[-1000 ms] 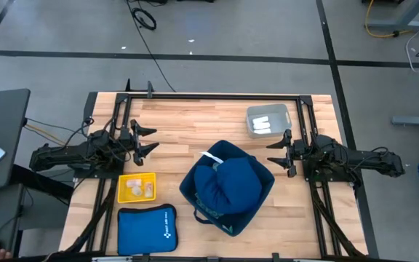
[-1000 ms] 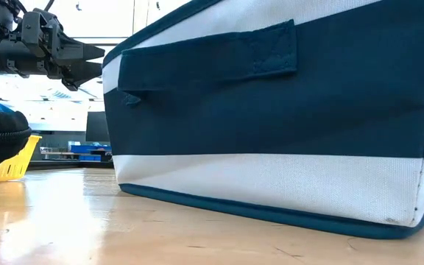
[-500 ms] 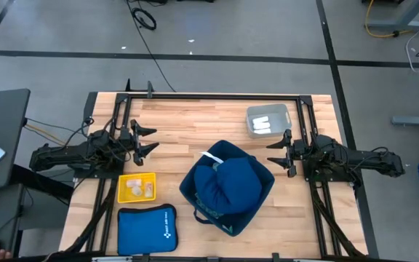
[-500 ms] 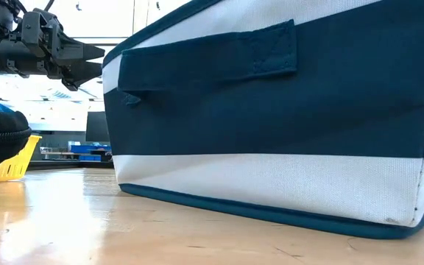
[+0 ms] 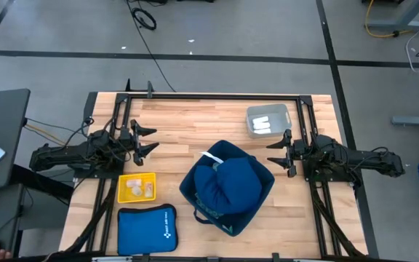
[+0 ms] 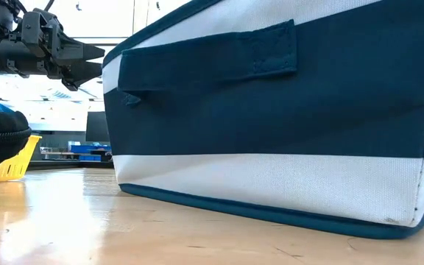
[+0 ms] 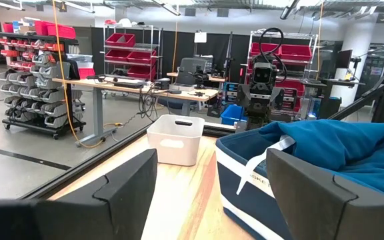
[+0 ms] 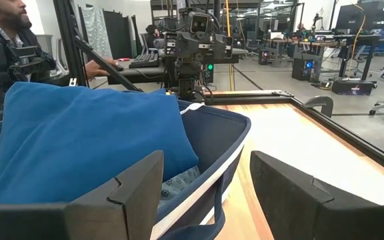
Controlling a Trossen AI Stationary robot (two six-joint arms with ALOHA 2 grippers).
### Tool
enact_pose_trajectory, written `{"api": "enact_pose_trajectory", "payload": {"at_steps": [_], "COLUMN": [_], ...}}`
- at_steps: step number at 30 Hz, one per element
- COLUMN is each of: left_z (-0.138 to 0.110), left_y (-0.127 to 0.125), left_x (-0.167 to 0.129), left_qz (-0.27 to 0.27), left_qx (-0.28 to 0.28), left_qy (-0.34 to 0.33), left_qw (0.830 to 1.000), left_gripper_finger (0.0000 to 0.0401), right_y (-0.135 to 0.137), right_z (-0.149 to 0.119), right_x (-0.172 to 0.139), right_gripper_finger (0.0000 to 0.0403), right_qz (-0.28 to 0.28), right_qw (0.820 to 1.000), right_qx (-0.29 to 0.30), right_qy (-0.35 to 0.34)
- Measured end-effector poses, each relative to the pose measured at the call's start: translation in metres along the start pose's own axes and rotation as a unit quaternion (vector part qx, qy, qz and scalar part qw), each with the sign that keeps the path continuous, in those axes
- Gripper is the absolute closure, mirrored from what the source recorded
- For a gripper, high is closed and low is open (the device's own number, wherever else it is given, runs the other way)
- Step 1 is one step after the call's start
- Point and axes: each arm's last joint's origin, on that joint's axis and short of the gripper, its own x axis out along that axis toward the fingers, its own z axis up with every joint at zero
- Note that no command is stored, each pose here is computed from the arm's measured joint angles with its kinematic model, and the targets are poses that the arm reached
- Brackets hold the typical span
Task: Pick & place medical supplies in basket/bin
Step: Return to Home Position
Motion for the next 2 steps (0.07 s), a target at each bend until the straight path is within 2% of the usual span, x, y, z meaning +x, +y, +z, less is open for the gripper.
{"api": "enact_pose_trajectory", "payload": {"at_steps": [2], "left_z": [0.0], "left_y": [0.0], "left_x": [0.0], "left_qz": [0.0], "left_qx": [0.0], "left_qy": [0.0], "left_qw": [1.0], "left_gripper_finger": [0.0115], "right_y": [0.0], "right_z": [0.0], "right_x": [0.0], "right_gripper_finger": [0.017], "right_qz": [0.0], "right_qw": [1.0], "right_qx": [0.0], "right_qy": [0.0]}}
